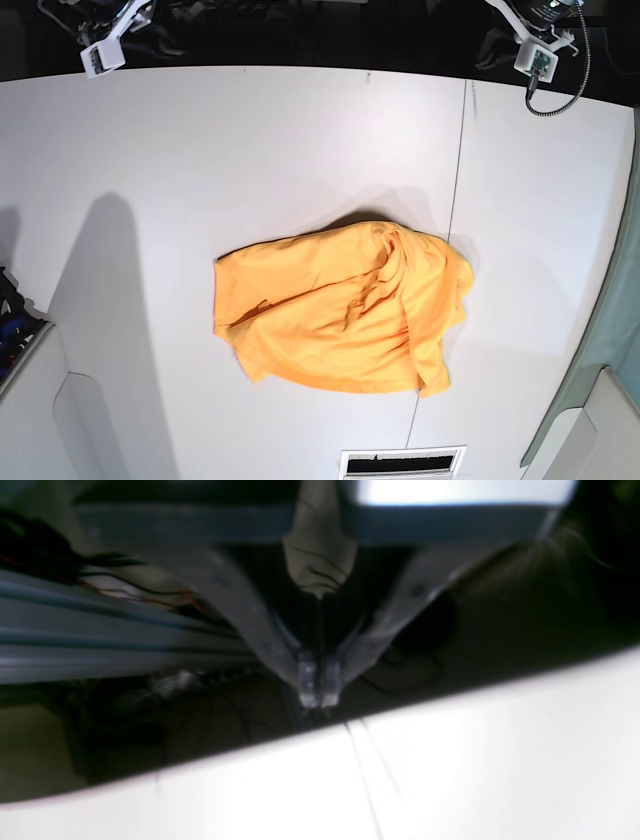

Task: Layout the t-shirt on the table in an organized manner, then fold the t-shirt properly

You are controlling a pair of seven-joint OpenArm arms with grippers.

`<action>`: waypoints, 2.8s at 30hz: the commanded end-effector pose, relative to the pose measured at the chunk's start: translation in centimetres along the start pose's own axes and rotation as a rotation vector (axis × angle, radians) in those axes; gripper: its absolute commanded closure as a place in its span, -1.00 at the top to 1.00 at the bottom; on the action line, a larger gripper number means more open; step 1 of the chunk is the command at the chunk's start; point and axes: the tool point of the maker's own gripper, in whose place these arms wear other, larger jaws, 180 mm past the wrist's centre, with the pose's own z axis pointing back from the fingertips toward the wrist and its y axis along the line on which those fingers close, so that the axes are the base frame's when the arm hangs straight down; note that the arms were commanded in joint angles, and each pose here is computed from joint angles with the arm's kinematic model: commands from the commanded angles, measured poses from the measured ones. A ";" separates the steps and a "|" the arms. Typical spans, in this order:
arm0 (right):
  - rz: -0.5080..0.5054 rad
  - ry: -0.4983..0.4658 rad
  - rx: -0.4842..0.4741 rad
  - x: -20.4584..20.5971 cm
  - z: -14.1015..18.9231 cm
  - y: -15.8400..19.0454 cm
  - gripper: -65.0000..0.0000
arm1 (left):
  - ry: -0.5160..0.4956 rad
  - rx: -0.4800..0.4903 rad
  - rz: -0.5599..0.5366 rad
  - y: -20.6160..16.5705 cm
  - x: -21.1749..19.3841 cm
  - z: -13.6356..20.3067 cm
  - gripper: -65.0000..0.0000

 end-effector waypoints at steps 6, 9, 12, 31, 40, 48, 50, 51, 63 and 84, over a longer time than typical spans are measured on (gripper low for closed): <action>0.147 -0.200 0.089 8.8 -1.9 1.4 -0.51 | -0.117 0.035 -0.116 2.4 5.4 0.4 -0.09; 0.236 -0.232 0.085 11.9 -3.8 2.0 -0.07 | -0.153 0.044 -0.160 3.7 7.4 -0.1 0.14; 0.283 -0.268 0.116 14.5 -6.2 3.8 0.06 | -0.187 0.115 -0.176 5.8 9.8 -0.9 0.18; 0.415 -0.214 0.175 22.9 -24.0 14.4 0.05 | -0.255 0.121 -0.031 10.5 18.3 -16.5 0.18; 0.415 -0.182 0.166 22.8 -25.3 14.3 -0.56 | -0.279 0.008 0.070 5.6 21.0 -21.8 -0.22; 0.420 -0.294 0.121 26.9 -23.3 13.4 -1.00 | -0.297 0.004 0.053 5.4 22.3 -21.4 -1.00; 0.421 -0.340 0.099 29.2 -21.8 12.8 -1.00 | -0.296 0.019 0.017 6.3 23.0 -20.5 -1.00; 0.425 -0.362 0.086 30.3 -20.8 12.4 -1.00 | -0.296 0.029 -0.006 6.9 23.5 -19.9 -1.00; 0.453 -0.600 -0.189 42.2 -8.8 2.4 -1.00 | -0.389 0.040 -0.318 8.8 29.5 -9.4 -1.00; 0.239 -0.223 0.374 26.7 -22.3 16.6 0.13 | -0.288 -0.031 -0.258 5.6 25.0 -10.4 -1.00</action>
